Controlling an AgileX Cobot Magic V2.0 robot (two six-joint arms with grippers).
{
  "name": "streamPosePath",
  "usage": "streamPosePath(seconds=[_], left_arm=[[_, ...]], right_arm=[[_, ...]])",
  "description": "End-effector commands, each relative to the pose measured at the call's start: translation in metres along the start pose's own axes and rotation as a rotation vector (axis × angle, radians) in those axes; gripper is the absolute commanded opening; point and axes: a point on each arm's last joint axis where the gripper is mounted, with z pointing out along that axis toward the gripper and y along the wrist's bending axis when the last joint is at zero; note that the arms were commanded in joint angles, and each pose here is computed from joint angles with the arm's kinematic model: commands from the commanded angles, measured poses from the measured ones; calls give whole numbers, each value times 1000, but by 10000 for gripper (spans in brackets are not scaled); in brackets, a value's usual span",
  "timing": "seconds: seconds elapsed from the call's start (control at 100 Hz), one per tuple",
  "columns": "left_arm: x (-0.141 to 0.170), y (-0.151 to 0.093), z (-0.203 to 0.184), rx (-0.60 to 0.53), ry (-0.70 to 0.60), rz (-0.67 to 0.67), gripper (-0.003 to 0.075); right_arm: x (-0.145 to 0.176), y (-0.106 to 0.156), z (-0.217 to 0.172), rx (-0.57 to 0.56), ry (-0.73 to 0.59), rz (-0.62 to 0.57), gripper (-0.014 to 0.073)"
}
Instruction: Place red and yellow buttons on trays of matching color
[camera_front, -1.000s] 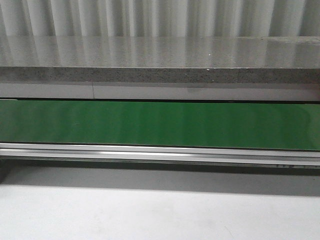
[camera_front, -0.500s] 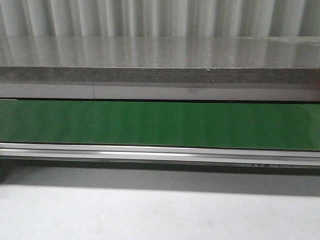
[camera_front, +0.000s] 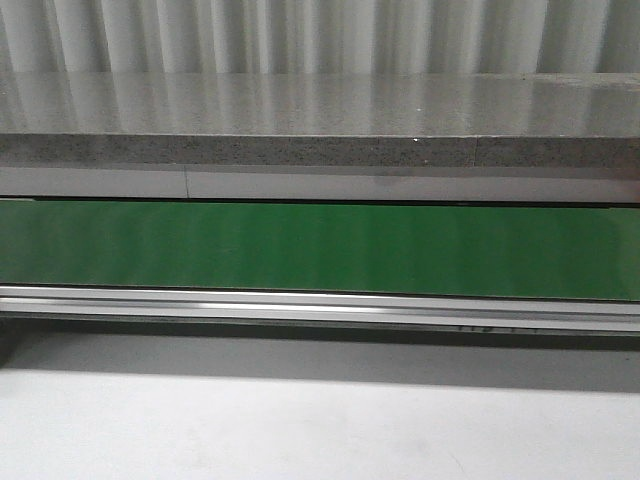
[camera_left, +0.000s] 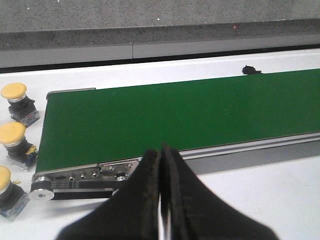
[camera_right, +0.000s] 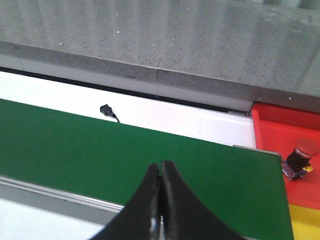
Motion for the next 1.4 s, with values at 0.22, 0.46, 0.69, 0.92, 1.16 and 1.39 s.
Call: streamPosePath(seconds=[0.22, 0.46, 0.69, 0.92, 1.16, 1.39], left_arm=[[-22, -1, -5, 8, -184, 3, -20], [-35, 6, -3, -84, -222, 140, -20], [-58, 11, 19, -129, -75, 73, -20], [-77, 21, 57, -247, 147, 64, 112], [-87, 32, 97, -312, 280, -21, 527], [-85, 67, 117, -462, 426, -152, 533]], right_arm=[[-3, 2, -17, 12, -103, -15, -66], [-3, 2, -17, 12, -103, -15, -66], [-3, 2, -17, 12, -103, -15, -66], [-3, 2, -17, 12, -103, -15, -66], [-3, 2, -17, 12, -103, -15, -66], [-3, 2, -17, 12, -103, -15, -66]])
